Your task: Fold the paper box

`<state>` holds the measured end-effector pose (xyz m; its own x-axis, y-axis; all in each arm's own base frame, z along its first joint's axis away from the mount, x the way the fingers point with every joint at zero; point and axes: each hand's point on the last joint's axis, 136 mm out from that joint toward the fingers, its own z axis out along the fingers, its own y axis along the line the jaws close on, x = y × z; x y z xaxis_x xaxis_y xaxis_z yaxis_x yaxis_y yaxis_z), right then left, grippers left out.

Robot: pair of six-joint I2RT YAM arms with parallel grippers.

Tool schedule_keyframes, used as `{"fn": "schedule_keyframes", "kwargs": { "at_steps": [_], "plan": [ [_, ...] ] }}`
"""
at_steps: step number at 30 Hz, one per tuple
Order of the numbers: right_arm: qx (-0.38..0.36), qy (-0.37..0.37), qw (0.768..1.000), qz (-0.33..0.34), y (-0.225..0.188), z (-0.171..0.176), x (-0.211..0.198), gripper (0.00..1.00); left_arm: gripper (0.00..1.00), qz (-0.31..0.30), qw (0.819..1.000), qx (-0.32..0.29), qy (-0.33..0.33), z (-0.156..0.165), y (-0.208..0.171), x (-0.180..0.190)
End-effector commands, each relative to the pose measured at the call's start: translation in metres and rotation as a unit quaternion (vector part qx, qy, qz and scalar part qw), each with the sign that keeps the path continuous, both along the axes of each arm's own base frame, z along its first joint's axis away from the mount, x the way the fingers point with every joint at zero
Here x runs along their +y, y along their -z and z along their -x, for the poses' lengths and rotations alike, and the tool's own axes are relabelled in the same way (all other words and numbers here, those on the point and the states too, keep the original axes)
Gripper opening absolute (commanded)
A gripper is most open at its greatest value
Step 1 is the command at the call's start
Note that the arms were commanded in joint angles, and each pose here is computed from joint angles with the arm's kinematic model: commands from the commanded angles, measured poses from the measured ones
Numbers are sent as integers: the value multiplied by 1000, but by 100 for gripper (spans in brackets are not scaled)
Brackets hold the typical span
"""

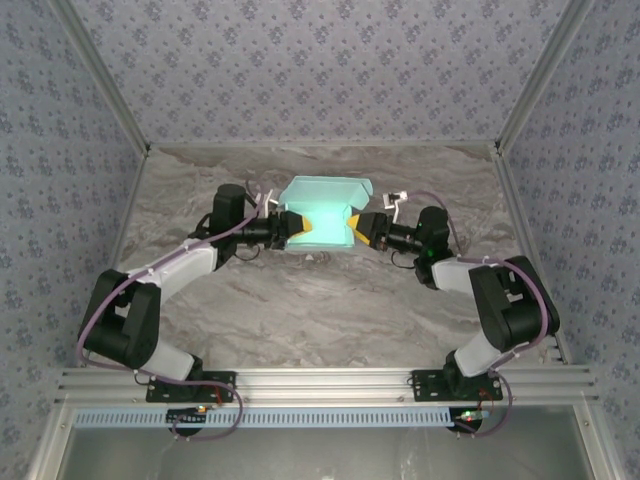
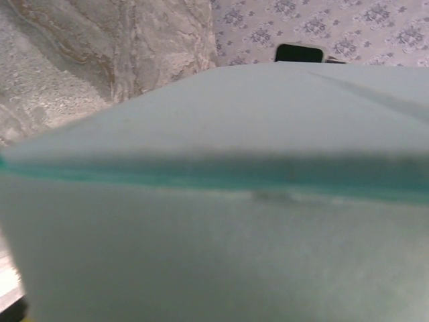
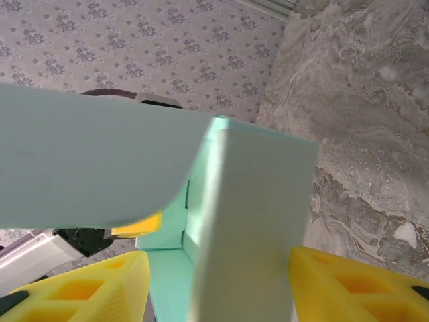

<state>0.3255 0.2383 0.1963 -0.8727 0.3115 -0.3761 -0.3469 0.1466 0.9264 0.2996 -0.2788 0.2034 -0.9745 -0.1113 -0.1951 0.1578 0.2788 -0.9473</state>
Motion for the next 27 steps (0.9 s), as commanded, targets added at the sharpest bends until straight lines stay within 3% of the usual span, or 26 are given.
{"fn": "schedule_keyframes", "kwargs": {
  "at_steps": [1, 11, 27],
  "plan": [
    [-7, 21, 1000, -11, -2, -5, -7, 62, 40, 35, 999, -28, 20, -4, -29, -6],
    [-32, -25, 998, -47, -29, 8, 9, 65, 40, 47, 998, -25, 18, -13, -35, -9],
    [-46, -22, 996, -68, -51, 3, 19, 56, 40, 51, 998, -16, 31, -11, -30, -15]
  ]
}}
